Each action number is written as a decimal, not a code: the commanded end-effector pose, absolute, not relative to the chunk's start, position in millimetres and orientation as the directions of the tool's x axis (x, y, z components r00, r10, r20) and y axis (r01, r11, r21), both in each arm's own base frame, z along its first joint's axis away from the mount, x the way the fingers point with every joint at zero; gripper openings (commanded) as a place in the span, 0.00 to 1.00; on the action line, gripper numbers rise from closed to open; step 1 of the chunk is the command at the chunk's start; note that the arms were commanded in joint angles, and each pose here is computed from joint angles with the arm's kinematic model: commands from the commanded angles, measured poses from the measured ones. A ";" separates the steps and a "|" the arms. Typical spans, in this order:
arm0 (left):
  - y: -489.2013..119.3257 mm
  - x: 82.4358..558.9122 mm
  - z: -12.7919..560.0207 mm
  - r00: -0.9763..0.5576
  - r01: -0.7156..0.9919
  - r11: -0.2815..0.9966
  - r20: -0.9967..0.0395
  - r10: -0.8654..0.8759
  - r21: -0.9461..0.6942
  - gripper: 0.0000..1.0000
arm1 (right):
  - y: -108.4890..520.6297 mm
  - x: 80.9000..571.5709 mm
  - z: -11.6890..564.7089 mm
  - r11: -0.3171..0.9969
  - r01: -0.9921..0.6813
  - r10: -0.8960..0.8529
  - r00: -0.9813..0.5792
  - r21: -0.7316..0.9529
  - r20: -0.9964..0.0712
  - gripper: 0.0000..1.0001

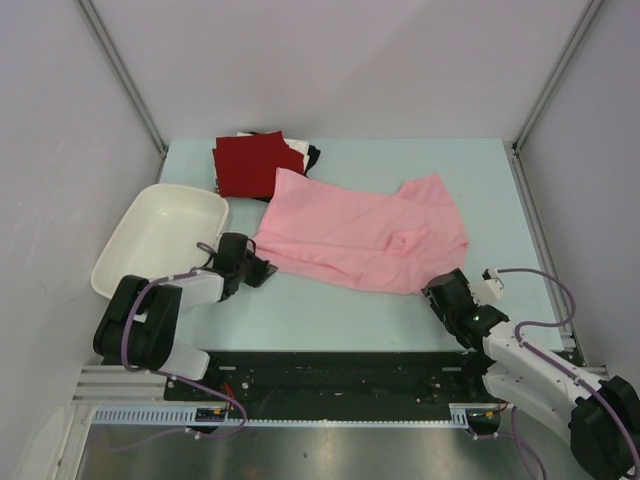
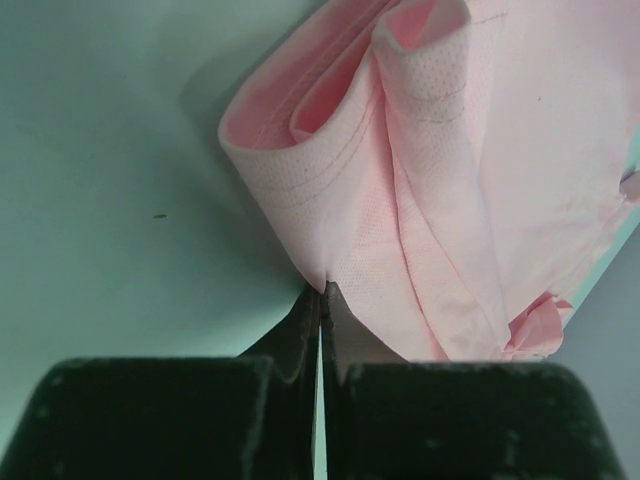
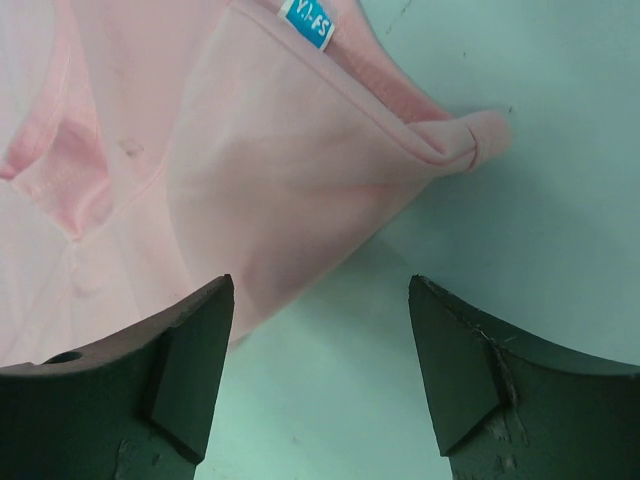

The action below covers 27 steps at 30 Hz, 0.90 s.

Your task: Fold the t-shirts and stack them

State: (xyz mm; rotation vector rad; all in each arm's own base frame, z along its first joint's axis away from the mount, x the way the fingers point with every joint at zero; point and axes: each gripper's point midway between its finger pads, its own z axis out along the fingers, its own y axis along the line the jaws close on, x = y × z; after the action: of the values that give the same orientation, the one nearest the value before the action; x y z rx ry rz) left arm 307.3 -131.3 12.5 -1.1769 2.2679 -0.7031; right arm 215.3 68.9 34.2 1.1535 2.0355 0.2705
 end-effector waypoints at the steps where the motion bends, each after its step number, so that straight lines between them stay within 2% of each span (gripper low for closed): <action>1: -115.3 266.6 -20.0 -0.539 -0.670 0.535 -0.158 -0.827 -0.515 0.00 | 56.7 226.8 35.1 0.563 0.650 0.792 -0.249 0.511 -0.557 0.74; 3: -116.4 262.6 -19.7 -0.544 -0.667 0.534 -0.150 -0.826 -0.519 0.00 | 55.2 227.3 29.2 0.571 0.660 0.784 -0.261 0.489 -0.563 0.72; 6: -115.7 256.3 -17.6 -0.541 -0.666 0.528 -0.146 -0.828 -0.527 0.00 | 54.7 231.2 24.6 0.569 0.667 0.785 -0.266 0.481 -0.560 0.65; 9: -112.4 250.1 -15.7 -0.533 -0.665 0.523 -0.153 -0.832 -0.533 0.00 | 54.0 234.8 22.1 0.573 0.669 0.779 -0.265 0.474 -0.568 0.50; 10: -112.3 249.4 -14.2 -0.533 -0.660 0.525 -0.157 -0.831 -0.538 0.00 | 54.4 236.2 22.5 0.574 0.666 0.779 -0.264 0.477 -0.569 0.32; 12: -110.1 239.6 -15.0 -0.533 -0.667 0.524 -0.151 -0.832 -0.529 0.00 | 52.1 236.5 21.7 0.574 0.671 0.775 -0.261 0.469 -0.576 0.07; 13: -110.0 236.2 -14.9 -0.535 -0.668 0.524 -0.148 -0.832 -0.529 0.00 | 51.6 235.9 21.1 0.576 0.672 0.773 -0.265 0.464 -0.576 0.00; 20: -104.8 210.5 -8.3 -0.526 -0.660 0.522 -0.164 -0.835 -0.540 0.00 | 45.0 229.4 46.5 0.609 0.654 0.741 -0.268 0.449 -0.616 0.00; 27: -98.3 184.3 -1.3 -0.493 -0.645 0.500 -0.186 -0.850 -0.578 0.00 | 35.1 202.9 55.2 0.641 0.665 0.705 -0.315 0.383 -0.635 0.00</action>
State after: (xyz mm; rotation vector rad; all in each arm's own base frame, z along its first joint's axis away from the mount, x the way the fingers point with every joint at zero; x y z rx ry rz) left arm 210.5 -113.4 13.9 -1.1615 2.2867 -0.7113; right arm 220.3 54.0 50.2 1.0897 2.0289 0.1979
